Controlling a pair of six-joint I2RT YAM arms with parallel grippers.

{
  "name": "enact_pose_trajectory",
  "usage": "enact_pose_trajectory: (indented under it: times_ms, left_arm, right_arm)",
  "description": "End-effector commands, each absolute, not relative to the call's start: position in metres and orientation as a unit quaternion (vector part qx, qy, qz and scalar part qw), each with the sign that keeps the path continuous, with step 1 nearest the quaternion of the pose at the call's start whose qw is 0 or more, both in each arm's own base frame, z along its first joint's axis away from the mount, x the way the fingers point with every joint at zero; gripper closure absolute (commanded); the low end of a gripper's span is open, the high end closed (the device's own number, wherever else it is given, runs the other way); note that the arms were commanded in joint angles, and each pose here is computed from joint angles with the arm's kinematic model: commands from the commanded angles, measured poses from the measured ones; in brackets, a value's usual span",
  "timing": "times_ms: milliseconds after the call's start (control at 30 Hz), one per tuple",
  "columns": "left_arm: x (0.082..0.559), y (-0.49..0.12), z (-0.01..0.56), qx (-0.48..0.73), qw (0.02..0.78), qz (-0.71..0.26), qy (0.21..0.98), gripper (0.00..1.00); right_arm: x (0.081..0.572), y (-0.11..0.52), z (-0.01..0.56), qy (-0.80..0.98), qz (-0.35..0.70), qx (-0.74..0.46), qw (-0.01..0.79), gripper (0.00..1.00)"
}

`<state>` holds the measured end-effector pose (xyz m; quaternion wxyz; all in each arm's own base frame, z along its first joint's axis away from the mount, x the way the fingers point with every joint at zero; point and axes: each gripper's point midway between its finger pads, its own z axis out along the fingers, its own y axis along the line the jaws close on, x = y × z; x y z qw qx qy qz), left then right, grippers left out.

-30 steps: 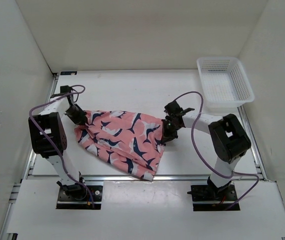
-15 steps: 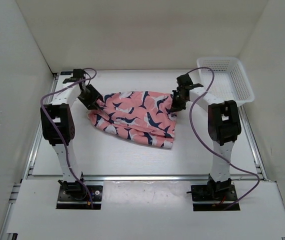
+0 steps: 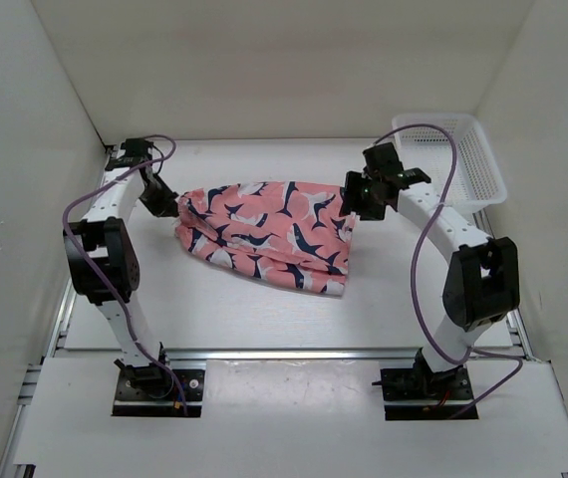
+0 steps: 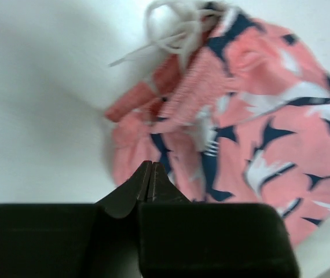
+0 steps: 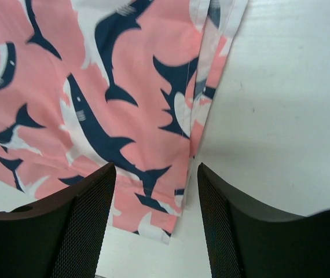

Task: Fold and stack the shorts
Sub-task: Fold the shorts

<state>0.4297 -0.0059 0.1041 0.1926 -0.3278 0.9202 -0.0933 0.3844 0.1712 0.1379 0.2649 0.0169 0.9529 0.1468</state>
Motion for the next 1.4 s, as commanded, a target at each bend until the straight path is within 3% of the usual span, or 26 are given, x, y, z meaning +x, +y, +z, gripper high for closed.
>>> enact_pose_trajectory:
  times_ms: [0, 33, 133, 267, 333, 400, 500, 567, 667, 1233, 1333, 1367]
  left_arm:
    - [0.423, 0.007, 0.107, -0.308, 0.206, -0.06, 0.927, 0.9]
    - [0.425, 0.009, 0.099, -0.29, 0.199, -0.054, 0.935, 0.79]
    - [0.44, 0.011, 0.087, -0.262, 0.193, -0.049, 0.944, 0.62]
    - [0.456, -0.001, 0.078, -0.233, 0.185, -0.085, 0.951, 0.5]
    - [0.459, -0.006, 0.073, -0.223, 0.18, -0.089, 0.954, 0.5]
    - [0.46, -0.01, 0.063, -0.22, 0.169, -0.088, 0.957, 0.5]
    - [0.461, -0.012, 0.054, -0.219, 0.159, -0.092, 0.958, 0.54]
    - [0.461, -0.012, 0.054, -0.219, 0.159, -0.092, 0.958, 0.65]
    - [0.464, -0.012, 0.061, -0.218, 0.169, -0.093, 0.957, 0.9]
    - [0.446, -0.01, 0.134, -0.197, 0.244, -0.088, 0.945, 0.9]
    - [0.443, -0.014, 0.134, -0.19, 0.238, -0.098, 0.947, 0.9]
    - [0.445, -0.016, 0.138, -0.188, 0.242, -0.104, 0.946, 0.9]
  right_arm:
    - [0.36, 0.169, 0.119, 0.964, 0.126, 0.009, 0.233, 0.36]
    - [0.356, 0.168, 0.115, 0.966, 0.124, 0.009, 0.227, 0.36]
    - [0.352, 0.171, 0.111, 0.967, 0.123, 0.004, 0.222, 0.36]
    - [0.349, 0.173, 0.114, 0.967, 0.124, -0.001, 0.221, 0.36]
    - [0.344, 0.175, 0.117, 0.967, 0.123, -0.015, 0.222, 0.36]
    - [0.34, 0.183, 0.123, 0.965, 0.131, -0.032, 0.223, 0.26]
    - [0.323, 0.197, 0.123, 0.965, 0.138, -0.062, 0.214, 0.2]
    - [0.312, 0.203, 0.119, 0.966, 0.136, -0.081, 0.204, 0.17]
    - [0.293, 0.21, 0.108, 0.97, 0.129, -0.097, 0.184, 0.17]
    - [0.254, 0.23, 0.085, 0.969, 0.112, -0.158, 0.153, 0.12]
    - [0.264, 0.221, 0.074, 0.972, 0.067, -0.16, 0.161, 0.19]
    - [0.27, 0.222, 0.076, 0.97, 0.059, -0.163, 0.17, 0.28]
